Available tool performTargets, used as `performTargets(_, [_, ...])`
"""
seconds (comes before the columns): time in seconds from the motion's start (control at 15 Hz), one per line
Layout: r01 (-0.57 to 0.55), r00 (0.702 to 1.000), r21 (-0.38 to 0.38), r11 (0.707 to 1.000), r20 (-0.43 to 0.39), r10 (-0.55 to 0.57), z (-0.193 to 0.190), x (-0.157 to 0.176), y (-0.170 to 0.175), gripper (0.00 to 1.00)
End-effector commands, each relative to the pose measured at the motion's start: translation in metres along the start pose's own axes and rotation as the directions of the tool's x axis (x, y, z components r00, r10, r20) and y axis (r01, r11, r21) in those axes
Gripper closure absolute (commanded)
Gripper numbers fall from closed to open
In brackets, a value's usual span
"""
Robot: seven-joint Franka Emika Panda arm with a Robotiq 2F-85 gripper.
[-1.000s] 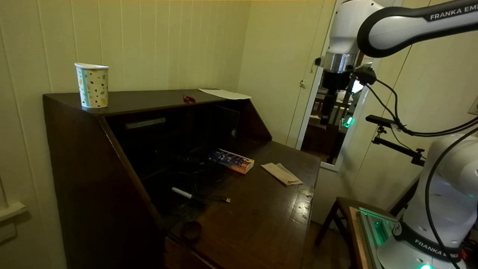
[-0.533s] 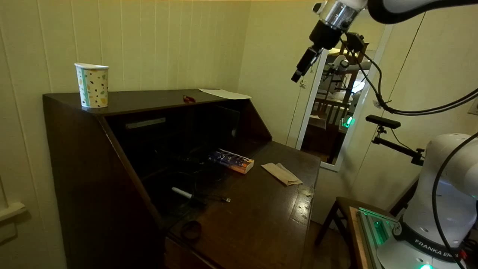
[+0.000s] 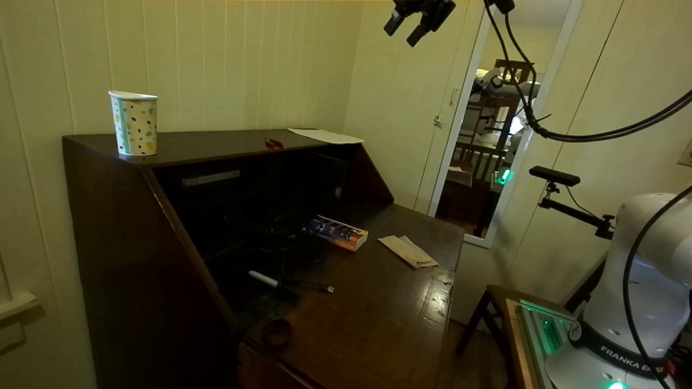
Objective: Move the cup to the left of the book
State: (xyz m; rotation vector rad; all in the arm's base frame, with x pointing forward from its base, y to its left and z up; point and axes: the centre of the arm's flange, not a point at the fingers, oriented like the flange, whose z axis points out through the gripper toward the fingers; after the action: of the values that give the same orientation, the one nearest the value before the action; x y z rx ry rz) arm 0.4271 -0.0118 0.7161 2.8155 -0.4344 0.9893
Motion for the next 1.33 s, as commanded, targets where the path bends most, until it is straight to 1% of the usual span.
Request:
performTargets(0.0, [-0.007,1.0,0.002,1.0,0.0,0.007,0.001,0.003,-0.002,0.0])
performTargets(0.4, [-0.017,1.0,0.002,1.0,0.005,0.017,0.005,0.006,-0.002,0.0])
performTargets(0.47, [-0.093,0.996,0.026,0.995,-0.01,0.093,0.008,0.02,-0.008,0.0])
performTargets(0.53, [-0.168,0.986,0.009,0.986,0.007,0.168,0.011,0.039,-0.015,0.0])
performTargets(0.6, [-0.199,0.98,-0.024,0.98,-0.018,0.198,0.014,0.065,-0.026,0.0])
performTargets(0.67, [-0.242,0.97,-0.015,0.97,-0.023,0.242,0.014,0.086,-0.036,0.0])
performTargets(0.73, [-0.268,0.963,-0.025,0.963,-0.03,0.267,0.017,0.097,-0.042,0.0])
performTargets(0.87, [-0.3,0.954,-0.01,0.954,-0.022,0.3,0.027,0.121,-0.062,0.0])
performTargets(1.0, [-0.268,0.963,0.034,0.963,-0.012,0.268,0.039,0.141,-0.086,0.0])
performTargets(1.07, [-0.186,0.982,0.151,0.971,-0.003,0.189,0.044,0.15,-0.1,0.0])
performTargets(1.2, [-0.142,0.99,0.23,0.963,0.026,0.14,0.053,0.167,-0.131,0.0])
performTargets(1.27, [-0.154,0.988,0.22,0.963,0.046,0.148,0.057,0.173,-0.149,0.0])
